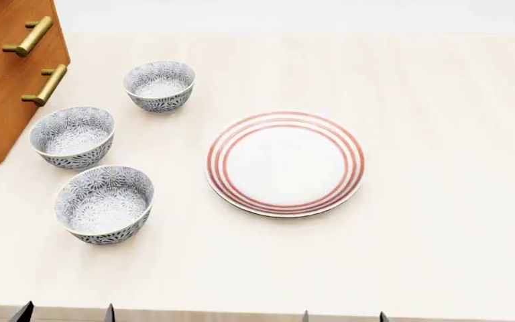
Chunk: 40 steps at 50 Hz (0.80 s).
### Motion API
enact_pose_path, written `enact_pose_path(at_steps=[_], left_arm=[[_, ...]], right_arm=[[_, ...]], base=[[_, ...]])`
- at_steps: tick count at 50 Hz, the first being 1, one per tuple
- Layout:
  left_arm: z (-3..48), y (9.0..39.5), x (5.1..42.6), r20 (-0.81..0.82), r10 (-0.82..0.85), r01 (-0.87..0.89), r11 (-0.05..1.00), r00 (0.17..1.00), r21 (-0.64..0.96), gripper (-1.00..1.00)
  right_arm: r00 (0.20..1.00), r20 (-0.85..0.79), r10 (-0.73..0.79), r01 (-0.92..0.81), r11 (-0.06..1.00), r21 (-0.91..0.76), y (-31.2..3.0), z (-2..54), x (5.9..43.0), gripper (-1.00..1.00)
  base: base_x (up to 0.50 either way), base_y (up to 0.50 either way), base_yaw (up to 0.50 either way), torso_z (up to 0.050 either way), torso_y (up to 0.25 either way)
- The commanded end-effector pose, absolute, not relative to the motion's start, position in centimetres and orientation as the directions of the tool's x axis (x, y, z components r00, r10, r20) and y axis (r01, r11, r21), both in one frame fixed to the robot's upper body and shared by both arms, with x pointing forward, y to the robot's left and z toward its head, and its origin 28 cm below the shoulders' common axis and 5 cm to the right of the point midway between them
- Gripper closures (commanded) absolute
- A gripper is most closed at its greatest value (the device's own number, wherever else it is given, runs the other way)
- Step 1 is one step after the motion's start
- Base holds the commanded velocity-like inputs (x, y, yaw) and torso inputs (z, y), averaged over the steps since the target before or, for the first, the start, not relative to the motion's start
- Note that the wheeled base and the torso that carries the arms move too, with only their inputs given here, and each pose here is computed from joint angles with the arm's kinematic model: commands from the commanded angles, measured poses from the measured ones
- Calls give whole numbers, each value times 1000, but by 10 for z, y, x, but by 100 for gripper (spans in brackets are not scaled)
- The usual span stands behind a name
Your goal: Pick up the bowl and put it in the front on the plate.
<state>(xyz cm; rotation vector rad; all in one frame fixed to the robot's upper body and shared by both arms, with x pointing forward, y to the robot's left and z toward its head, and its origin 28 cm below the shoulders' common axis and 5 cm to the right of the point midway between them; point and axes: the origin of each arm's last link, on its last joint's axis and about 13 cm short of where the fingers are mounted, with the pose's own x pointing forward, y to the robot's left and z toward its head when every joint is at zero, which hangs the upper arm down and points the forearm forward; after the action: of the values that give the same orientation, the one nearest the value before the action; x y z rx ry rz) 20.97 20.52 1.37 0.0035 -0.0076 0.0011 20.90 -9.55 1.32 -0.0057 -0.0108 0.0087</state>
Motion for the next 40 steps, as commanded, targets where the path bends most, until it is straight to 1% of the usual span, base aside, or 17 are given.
enact_pose_path(at_steps=[1, 2, 3, 4, 5, 6, 7, 9, 11, 15, 25, 30, 40], left_arm=[[38, 205, 203, 273, 20, -51, 993, 962, 107, -100], [47, 205, 200, 356, 25, -75, 989, 934, 128, -100], [59, 206, 195, 470, 25, -108, 983, 882, 149, -100], [61, 206, 193, 495, 30, -121, 981, 868, 154, -100], [69, 206, 189, 562, 27, -145, 975, 827, 167, -100], [73, 206, 187, 591, 32, -167, 970, 806, 175, -100], [80, 206, 183, 635, 27, -174, 970, 772, 172, -100], [83, 206, 182, 654, 33, -202, 962, 755, 184, -100], [87, 206, 180, 673, 32, -189, 969, 739, 162, -100], [87, 207, 180, 674, 37, -201, 965, 738, 167, -100], [86, 205, 180, 671, 30, -196, 965, 741, 174, -100], [85, 205, 180, 663, 33, -192, 967, 748, 169, -100], [88, 205, 178, 679, 29, -196, 966, 734, 171, -100]], right_arm=[[939, 342, -29, 23, 999, 22, -95, 44, 208, -100], [898, 439, -37, 16, 999, 52, -95, 55, 206, -100], [837, 544, -55, 16, 997, 75, -95, 69, 203, -100], [817, 574, -64, 10, 995, 96, -95, 73, 201, -100], [762, 644, -70, -8, 993, 117, -95, 83, 197, -100], [734, 675, -73, -24, 991, 133, -95, 86, 195, -100], [685, 723, -89, -28, 989, 148, -95, 92, 190, -100], [656, 749, -95, -36, 987, 157, -95, 96, 187, -100], [628, 773, -91, -43, 987, 152, -95, 97, 186, -100], [600, 794, -95, -30, 989, 142, -95, 98, 185, -100], [579, 809, -101, -42, 987, 154, -94, 100, 183, -100], [581, 807, -105, -42, 986, 159, -94, 100, 183, -100], [561, 820, -111, -42, 986, 162, -94, 103, 182, -100]], base=[[0, 0, 0, 0, 0], [0, 0, 0, 0, 0], [0, 0, 0, 0, 0], [0, 0, 0, 0, 0], [0, 0, 0, 0, 0], [0, 0, 0, 0, 0], [0, 0, 0, 0, 0], [0, 0, 0, 0, 0], [0, 0, 0, 0, 0], [0, 0, 0, 0, 0], [14, 0, 0, 0, 0], [452, 0, 0, 0, 0], [500, 0, 0, 0, 0]])
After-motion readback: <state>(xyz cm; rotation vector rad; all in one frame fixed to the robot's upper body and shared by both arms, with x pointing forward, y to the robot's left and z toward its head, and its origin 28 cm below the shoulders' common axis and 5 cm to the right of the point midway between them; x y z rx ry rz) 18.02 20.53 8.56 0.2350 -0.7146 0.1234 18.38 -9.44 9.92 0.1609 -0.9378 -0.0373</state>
